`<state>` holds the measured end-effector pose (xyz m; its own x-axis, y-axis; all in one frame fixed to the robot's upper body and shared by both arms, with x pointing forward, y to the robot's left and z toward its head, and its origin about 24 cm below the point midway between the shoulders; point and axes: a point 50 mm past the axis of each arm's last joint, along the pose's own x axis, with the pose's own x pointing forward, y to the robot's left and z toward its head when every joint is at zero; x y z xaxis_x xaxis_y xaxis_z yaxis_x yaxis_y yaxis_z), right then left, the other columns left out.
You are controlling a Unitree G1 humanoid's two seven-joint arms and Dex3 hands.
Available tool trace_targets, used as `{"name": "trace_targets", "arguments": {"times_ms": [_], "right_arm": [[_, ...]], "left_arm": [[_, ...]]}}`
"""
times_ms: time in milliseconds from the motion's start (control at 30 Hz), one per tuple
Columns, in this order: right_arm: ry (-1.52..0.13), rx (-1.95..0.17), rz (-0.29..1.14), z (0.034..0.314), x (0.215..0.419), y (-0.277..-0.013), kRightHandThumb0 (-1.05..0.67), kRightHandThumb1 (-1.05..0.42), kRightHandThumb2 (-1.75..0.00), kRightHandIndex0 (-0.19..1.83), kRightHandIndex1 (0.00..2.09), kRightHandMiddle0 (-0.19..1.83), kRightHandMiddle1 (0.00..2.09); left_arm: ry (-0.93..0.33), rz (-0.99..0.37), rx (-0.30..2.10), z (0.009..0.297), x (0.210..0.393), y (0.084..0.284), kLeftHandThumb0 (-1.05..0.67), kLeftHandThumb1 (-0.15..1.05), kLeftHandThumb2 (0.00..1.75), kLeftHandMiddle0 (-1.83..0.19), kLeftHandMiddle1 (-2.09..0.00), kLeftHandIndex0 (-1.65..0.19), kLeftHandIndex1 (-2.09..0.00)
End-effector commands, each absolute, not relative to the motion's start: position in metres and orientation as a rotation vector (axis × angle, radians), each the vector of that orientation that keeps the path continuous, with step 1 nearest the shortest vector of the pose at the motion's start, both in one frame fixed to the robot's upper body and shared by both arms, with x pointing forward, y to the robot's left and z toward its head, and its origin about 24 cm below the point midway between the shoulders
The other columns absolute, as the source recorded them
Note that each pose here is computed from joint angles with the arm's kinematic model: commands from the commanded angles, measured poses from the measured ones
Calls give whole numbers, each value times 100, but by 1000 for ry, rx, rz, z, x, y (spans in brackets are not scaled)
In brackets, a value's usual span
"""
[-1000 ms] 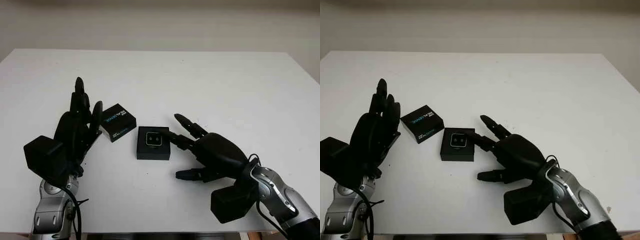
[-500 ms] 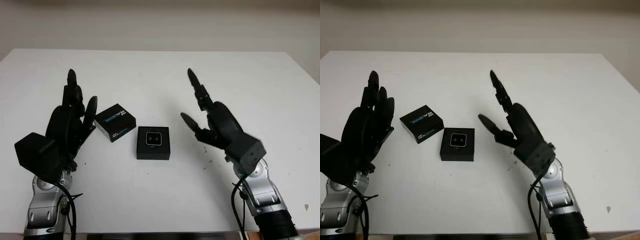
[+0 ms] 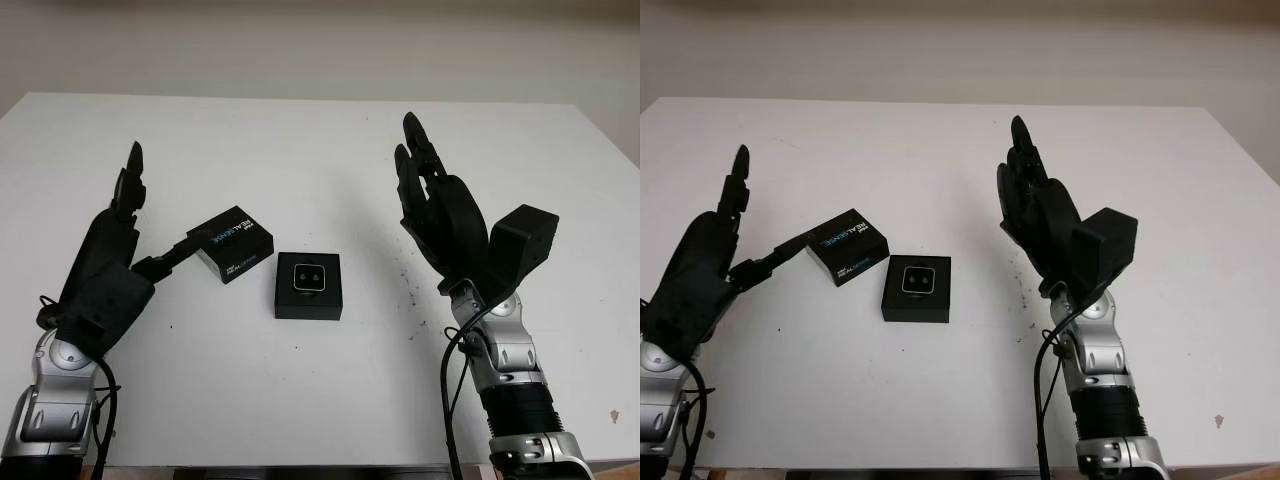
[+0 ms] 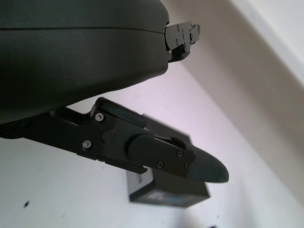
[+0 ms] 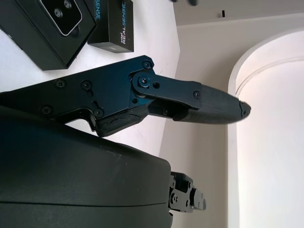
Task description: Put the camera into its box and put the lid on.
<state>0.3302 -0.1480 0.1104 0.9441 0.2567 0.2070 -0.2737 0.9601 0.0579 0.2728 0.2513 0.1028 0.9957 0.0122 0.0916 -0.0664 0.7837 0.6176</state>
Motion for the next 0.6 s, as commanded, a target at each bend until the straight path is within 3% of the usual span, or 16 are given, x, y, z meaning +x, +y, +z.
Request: {"name": "trace_targets", "arguments": {"times_ms": [0,300,567], "right_arm": [[-213,108,274,116,333,-146,-79,-105,-67,-19,0,-19,0],[-213,112,244,116,333,-147,-78,-105,-66,-19,0,-19,1],[-224,106,250,114,329,-146,-75,-105,-68,-19,0,-19,1]], "left_arm": [[-67,5,689,98,273,250,-84,99,5,11,-7,19,0],[23,-53,713,80,273,244,-90,95,4,19,0,19,0],[-14,-32,717,75,284,241,-82,90,4,19,0,19,0]]}}
